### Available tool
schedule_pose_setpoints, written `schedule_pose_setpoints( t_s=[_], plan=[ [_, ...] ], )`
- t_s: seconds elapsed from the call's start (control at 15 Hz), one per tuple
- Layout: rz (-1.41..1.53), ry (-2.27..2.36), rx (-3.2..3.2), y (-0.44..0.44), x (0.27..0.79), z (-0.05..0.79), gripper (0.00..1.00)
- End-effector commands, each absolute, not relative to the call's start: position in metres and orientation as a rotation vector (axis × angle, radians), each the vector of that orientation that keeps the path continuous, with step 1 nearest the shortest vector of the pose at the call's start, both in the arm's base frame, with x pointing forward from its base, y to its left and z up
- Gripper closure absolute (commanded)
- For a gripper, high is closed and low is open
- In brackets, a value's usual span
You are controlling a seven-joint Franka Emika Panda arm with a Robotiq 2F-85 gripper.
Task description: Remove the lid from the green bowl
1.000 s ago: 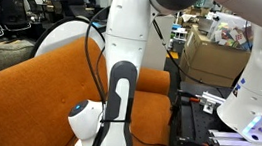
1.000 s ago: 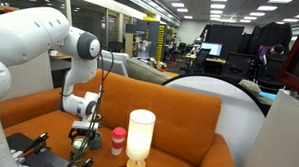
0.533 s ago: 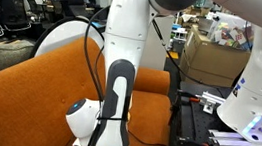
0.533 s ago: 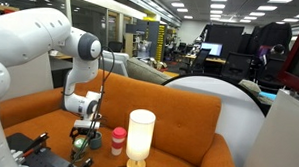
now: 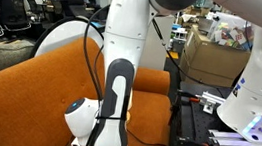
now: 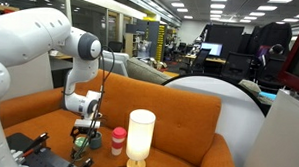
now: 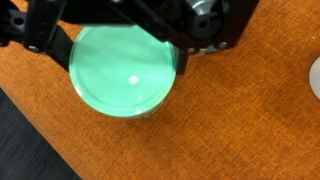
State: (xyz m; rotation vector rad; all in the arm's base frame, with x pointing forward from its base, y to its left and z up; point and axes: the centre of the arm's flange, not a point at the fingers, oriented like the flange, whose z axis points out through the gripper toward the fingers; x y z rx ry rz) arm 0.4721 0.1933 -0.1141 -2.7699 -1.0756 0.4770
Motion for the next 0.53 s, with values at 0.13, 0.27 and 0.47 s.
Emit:
schedule_pose_setpoints(
  t_s=[0.13, 0.27, 0.47],
  plan=[
    [0.452, -1.096, -2.768, 0.1910, 0.4797, -0.1063, 0.31],
    [0.447, -1.095, -2.771, 0.1910, 0.4816, -0.1054, 0.31],
    [0.442, -1.094, -2.774, 0.1916, 0.4840, -0.1044, 0.31]
  ],
)
